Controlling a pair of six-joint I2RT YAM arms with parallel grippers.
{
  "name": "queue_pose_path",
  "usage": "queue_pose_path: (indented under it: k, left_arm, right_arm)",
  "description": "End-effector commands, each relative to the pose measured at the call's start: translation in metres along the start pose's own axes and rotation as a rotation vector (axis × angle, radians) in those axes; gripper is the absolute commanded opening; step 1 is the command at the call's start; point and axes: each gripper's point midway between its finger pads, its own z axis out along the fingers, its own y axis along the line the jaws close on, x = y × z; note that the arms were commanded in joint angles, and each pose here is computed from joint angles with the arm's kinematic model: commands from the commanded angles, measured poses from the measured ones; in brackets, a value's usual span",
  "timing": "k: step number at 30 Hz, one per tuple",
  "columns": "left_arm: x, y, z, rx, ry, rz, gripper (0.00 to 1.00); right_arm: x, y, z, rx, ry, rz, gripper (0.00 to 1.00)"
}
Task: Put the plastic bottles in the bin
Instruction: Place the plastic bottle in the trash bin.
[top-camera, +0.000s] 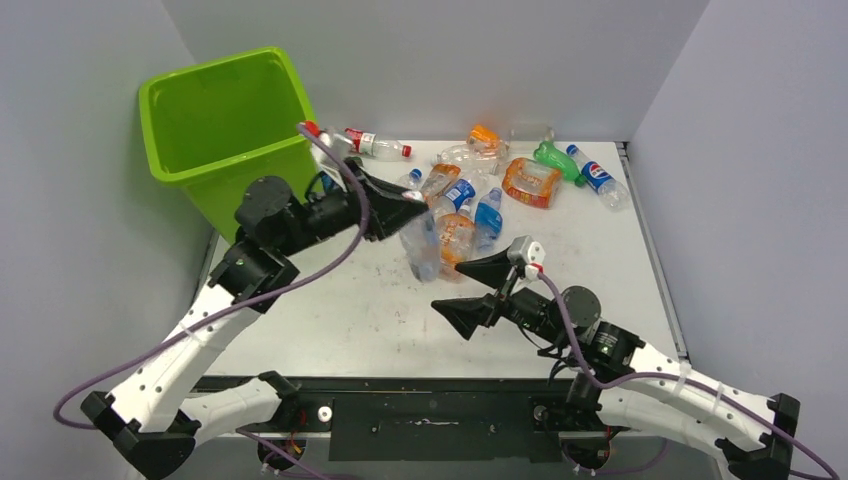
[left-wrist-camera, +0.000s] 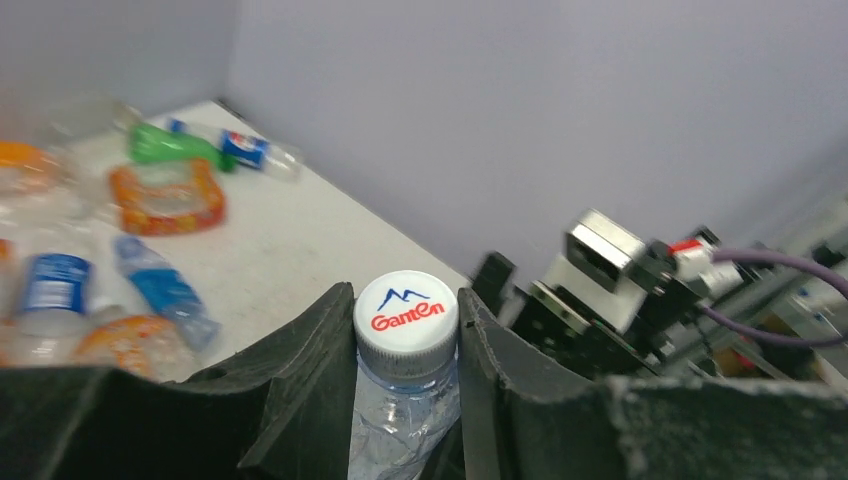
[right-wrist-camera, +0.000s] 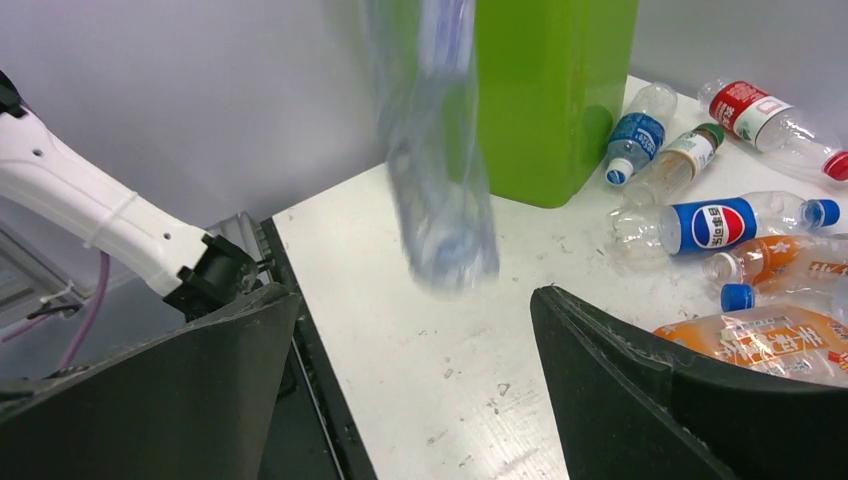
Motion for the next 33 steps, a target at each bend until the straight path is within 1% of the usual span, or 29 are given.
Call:
queue_pose_path:
  k: [1,2,5,8,10,12,15,17,19,22,25,27,29,30,31,32,33]
  left_arm:
    - [-0.101,0.004,-0.05,-0.225,-0.281,0.194,0.0]
    - [-0.118,0.01,-0.063,-0.315,-0.327,0.264,0.0]
    - [-0.17,0.022,-0.108,-0.571,-0.501,0.399,0.0]
    - [-0.219,0.016,-0.153,-0.749,-0.702,0.505,0.0]
    - [-0.246,0.011,-0.177,-0.842,-0.83,0.555,0.0]
    - [-0.266,0.012,-0.191,-0.938,-0.908,0.602,0.0]
    - [-0.282,0.036,-0.198,-1.095,-0.94,0.631,0.0]
    - [-0.29,0.068,-0.204,-1.179,-0.933,0.607,0.0]
    - [-0.294,0.101,-0.212,-1.211,-0.956,0.546,0.0]
    - [-0.295,0.128,-0.211,-1.258,-0.959,0.579,0.0]
    - [-0.298,0.157,-0.214,-1.322,-0.958,0.601,0.0]
    - [-0.293,0.176,-0.208,-1.334,-0.936,0.603,0.0]
    - [-0.282,0.197,-0.199,-1.354,-0.852,0.583,0.0]
    - [-0.275,0.207,-0.196,-1.367,-0.817,0.558,0.06]
    - [-0.269,0.215,-0.195,-1.382,-0.793,0.54,0.26]
    - [-0.263,0.221,-0.197,-1.406,-0.784,0.53,0.5]
    - [-0.261,0.223,-0.201,-1.426,-0.787,0.525,0.65]
  right_arm:
    - [-0.05,0.015,-0.02,-0.023,-0.089,0.035,0.9]
    - [-0.054,0.015,-0.026,-0.018,-0.096,0.037,0.9]
    - [-0.058,0.009,-0.04,0.022,-0.116,0.038,0.9]
    - [-0.055,-0.002,-0.05,0.08,-0.135,0.051,0.9]
    - [-0.054,-0.014,-0.054,0.139,-0.161,0.065,0.9]
    - [-0.052,-0.022,-0.058,0.181,-0.179,0.077,0.9]
    - [-0.046,-0.039,-0.063,0.271,-0.189,0.076,0.9]
    - [-0.048,-0.056,-0.071,0.376,-0.207,0.09,0.9]
    - [-0.047,-0.073,-0.083,0.477,-0.226,0.128,0.9]
    - [-0.049,-0.084,-0.095,0.554,-0.254,0.164,0.9]
    - [-0.044,-0.086,-0.099,0.574,-0.215,0.158,0.9]
    - [-0.036,-0.088,-0.101,0.586,-0.176,0.152,0.9]
    - [-0.028,-0.094,-0.105,0.625,-0.157,0.158,0.9]
    - [-0.024,-0.098,-0.108,0.653,-0.152,0.162,0.9]
    - [-0.019,-0.103,-0.111,0.688,-0.148,0.168,0.9]
    - [-0.017,-0.109,-0.115,0.726,-0.151,0.176,0.9]
    - [-0.016,-0.113,-0.119,0.761,-0.152,0.18,0.9]
